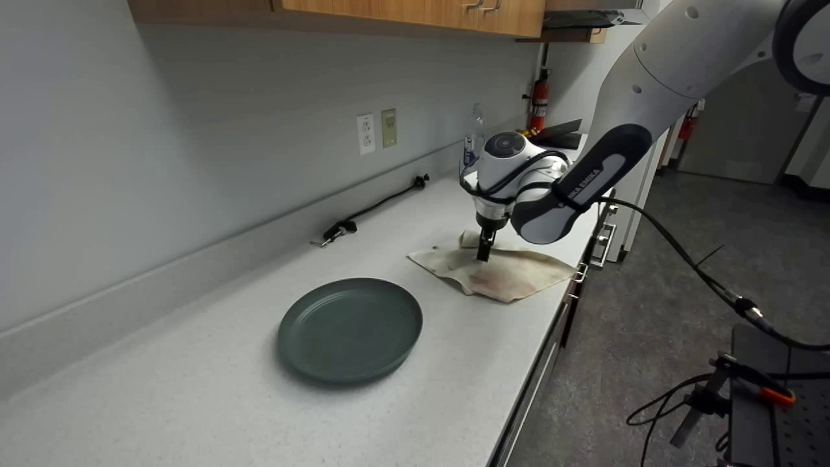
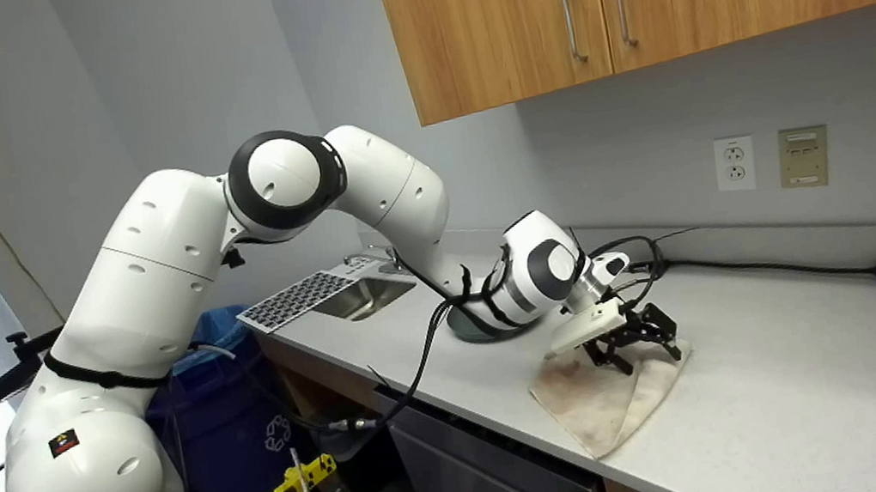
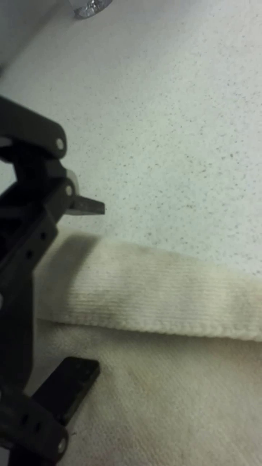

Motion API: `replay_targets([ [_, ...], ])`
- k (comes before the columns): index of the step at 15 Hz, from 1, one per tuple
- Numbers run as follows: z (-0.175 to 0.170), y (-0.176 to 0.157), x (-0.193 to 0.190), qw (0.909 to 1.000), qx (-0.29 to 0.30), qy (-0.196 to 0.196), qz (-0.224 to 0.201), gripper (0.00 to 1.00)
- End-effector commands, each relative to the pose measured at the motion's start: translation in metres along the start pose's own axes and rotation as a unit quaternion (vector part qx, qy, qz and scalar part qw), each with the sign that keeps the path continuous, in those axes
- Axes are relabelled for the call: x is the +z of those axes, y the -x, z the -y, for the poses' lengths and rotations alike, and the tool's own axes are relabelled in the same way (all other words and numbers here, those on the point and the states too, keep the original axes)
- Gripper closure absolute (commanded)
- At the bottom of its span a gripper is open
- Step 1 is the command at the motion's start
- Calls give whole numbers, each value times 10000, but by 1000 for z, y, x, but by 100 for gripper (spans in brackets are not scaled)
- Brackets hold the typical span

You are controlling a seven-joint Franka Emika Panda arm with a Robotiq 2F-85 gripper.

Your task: Unfold the cloth on the counter

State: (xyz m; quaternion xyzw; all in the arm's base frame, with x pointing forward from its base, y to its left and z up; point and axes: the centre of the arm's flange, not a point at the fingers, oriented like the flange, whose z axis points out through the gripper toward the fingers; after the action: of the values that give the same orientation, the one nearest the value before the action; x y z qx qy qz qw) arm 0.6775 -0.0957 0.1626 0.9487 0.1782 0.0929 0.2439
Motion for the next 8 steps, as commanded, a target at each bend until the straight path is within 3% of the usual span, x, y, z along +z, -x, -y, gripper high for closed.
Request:
replay_targets([
  [1, -9, 2, -4, 9999, 111, -36, -37, 0],
  [8, -22, 3, -19, 9995, 53, -286, -123, 0],
])
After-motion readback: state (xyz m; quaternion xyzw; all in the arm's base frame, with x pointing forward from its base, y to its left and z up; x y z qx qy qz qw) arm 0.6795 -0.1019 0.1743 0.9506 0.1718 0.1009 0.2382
